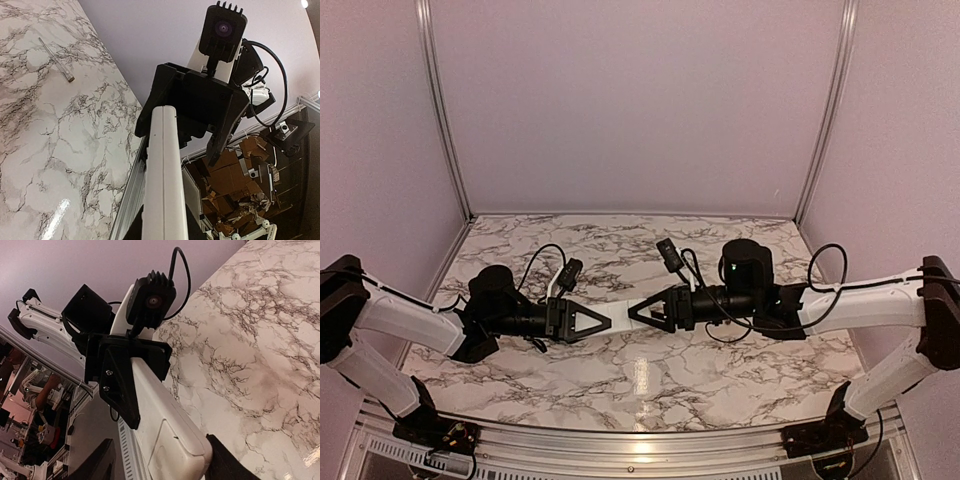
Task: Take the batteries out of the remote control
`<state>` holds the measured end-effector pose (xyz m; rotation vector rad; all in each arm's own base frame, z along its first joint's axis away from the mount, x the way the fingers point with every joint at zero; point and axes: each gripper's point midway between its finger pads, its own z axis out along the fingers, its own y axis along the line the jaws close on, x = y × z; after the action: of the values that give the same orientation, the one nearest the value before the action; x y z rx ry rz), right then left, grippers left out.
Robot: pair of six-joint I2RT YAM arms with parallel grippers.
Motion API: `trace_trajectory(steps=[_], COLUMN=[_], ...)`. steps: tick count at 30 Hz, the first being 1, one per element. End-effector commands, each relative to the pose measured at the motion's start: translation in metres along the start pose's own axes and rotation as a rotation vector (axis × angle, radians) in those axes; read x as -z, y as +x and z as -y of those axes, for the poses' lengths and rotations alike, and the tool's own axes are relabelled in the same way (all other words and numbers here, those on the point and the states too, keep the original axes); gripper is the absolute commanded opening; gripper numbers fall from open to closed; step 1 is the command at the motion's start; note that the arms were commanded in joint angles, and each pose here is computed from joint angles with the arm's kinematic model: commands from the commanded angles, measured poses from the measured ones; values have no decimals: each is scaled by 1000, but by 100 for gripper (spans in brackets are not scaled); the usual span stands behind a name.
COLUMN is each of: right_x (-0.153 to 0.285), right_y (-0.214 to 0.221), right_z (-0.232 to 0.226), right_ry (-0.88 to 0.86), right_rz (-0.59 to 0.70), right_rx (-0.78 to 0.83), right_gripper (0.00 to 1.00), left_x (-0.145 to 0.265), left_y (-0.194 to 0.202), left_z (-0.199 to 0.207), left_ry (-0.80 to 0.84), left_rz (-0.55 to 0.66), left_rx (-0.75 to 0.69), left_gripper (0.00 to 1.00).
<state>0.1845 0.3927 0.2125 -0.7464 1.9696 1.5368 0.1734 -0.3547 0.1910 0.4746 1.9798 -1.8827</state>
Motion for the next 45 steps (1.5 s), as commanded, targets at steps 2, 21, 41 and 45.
trace_trajectory(steps=[2,21,41,45], right_x=[-3,-18,-1,8], right_y=[-4,-1,6,9], right_z=[-35,-6,-25,-36], right_ry=[-80,125,64,21], right_rz=[-18,-25,-36,-41], right_rx=[70,61,115,141], right_gripper=[71,46,5,8], left_x=[-4,-3,-1,-1], left_y=[-18,-19,-16,-16], left_z=[6,0,16,18], left_ry=[5,-36,41,44], left_rz=[62,75,57,56], left_rx=[-28,-35,-30,-36], left_gripper=[0,0,0,0])
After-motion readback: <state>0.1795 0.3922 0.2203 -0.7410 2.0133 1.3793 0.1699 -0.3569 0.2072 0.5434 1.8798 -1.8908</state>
